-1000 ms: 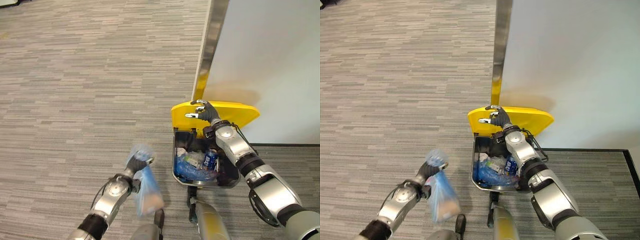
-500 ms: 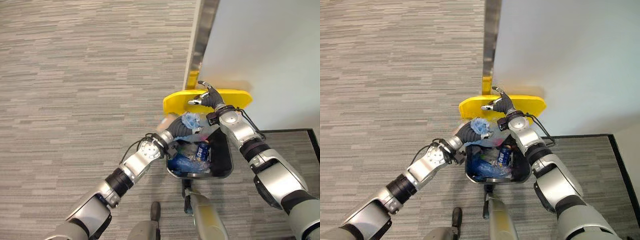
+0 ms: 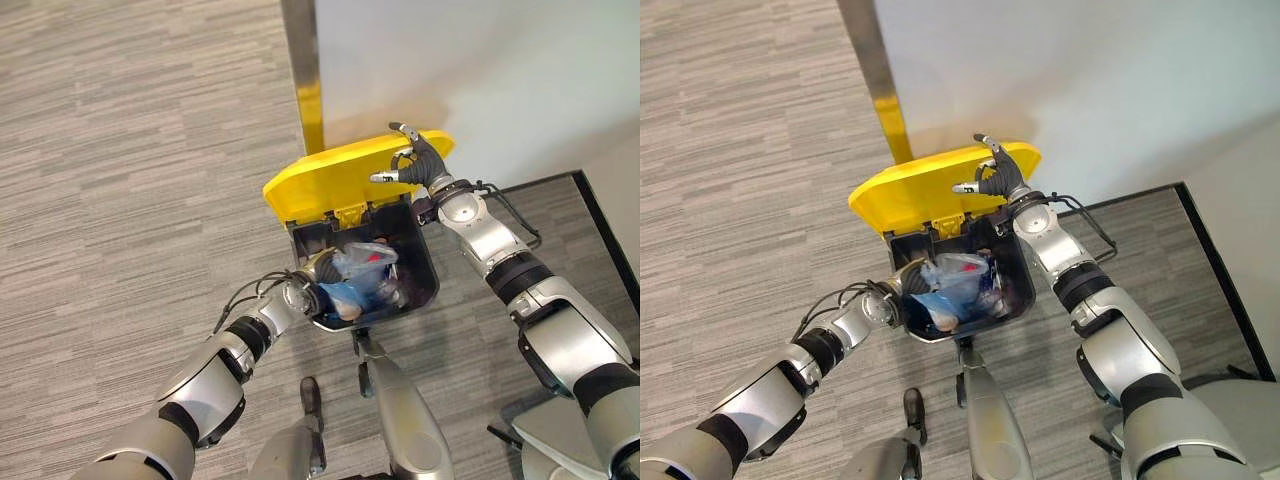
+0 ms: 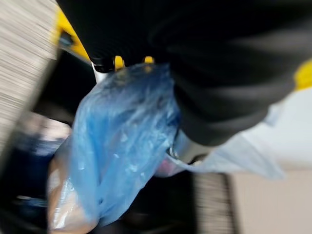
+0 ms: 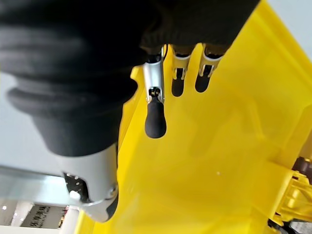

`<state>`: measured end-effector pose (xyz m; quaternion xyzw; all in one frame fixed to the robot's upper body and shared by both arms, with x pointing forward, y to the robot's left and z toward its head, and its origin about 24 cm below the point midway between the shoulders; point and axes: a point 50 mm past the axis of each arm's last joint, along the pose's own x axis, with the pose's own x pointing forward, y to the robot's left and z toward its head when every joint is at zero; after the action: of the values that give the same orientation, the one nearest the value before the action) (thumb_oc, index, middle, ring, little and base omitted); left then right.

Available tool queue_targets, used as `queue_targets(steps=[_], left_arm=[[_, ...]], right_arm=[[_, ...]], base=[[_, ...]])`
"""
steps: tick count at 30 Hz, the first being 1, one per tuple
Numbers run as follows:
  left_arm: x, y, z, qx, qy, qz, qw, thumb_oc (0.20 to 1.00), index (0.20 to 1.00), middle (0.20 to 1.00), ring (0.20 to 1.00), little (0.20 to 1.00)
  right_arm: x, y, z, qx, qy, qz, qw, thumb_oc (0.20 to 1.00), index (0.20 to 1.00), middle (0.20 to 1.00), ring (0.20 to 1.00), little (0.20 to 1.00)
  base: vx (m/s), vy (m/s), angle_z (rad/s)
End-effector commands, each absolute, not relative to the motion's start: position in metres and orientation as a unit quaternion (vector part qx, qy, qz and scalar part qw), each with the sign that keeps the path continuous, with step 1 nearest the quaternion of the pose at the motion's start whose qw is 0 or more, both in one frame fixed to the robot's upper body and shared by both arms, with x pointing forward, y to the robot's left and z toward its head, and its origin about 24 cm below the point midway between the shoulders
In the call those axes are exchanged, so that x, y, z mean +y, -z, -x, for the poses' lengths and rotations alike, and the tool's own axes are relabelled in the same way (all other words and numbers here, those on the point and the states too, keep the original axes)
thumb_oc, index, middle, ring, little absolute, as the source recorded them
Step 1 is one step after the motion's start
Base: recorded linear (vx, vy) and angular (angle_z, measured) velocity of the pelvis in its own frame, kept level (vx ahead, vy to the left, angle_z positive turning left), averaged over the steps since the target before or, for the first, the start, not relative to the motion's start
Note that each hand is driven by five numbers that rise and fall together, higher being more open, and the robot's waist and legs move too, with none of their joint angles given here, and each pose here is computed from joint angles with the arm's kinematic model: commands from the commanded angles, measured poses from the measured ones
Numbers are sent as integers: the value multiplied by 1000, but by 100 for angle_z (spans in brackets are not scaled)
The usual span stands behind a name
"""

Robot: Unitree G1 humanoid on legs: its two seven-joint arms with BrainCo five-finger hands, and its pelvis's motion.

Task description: Gather garbage on tea table into small bin, then transfer packed bag to large trash can.

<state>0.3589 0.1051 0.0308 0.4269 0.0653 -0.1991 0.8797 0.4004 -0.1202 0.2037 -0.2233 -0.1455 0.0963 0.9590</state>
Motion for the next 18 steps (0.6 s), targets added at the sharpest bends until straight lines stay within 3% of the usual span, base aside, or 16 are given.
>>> queue_targets(steps=[1,10,15,18], left_arm=[[102,-51,-366,10,165,-427,889,1000,1000,1000,1000,1000],[116,-38,-354,30,159,-377,912,1000,1000,1000,1000,1000],[137,-36,-343,31,135,-317,938,1000,1000,1000,1000,1000],[167,-30,-317,29,114,-265,957,1000,1000,1000,1000,1000]], right_arm=[[-118,-215,-401,-171,-91,232,953,1000,1000,1000,1000,1000],[-132,-180,-389,-143,-95,229,958,1000,1000,1000,1000,1000],[-147,-151,-375,-117,-91,223,963,1000,1000,1000,1000,1000],[-170,-120,-352,-91,-81,221,968,1000,1000,1000,1000,1000]], base=[[6,-13,-4],[4,8,-5],[-9,6,2],[-59,38,8]])
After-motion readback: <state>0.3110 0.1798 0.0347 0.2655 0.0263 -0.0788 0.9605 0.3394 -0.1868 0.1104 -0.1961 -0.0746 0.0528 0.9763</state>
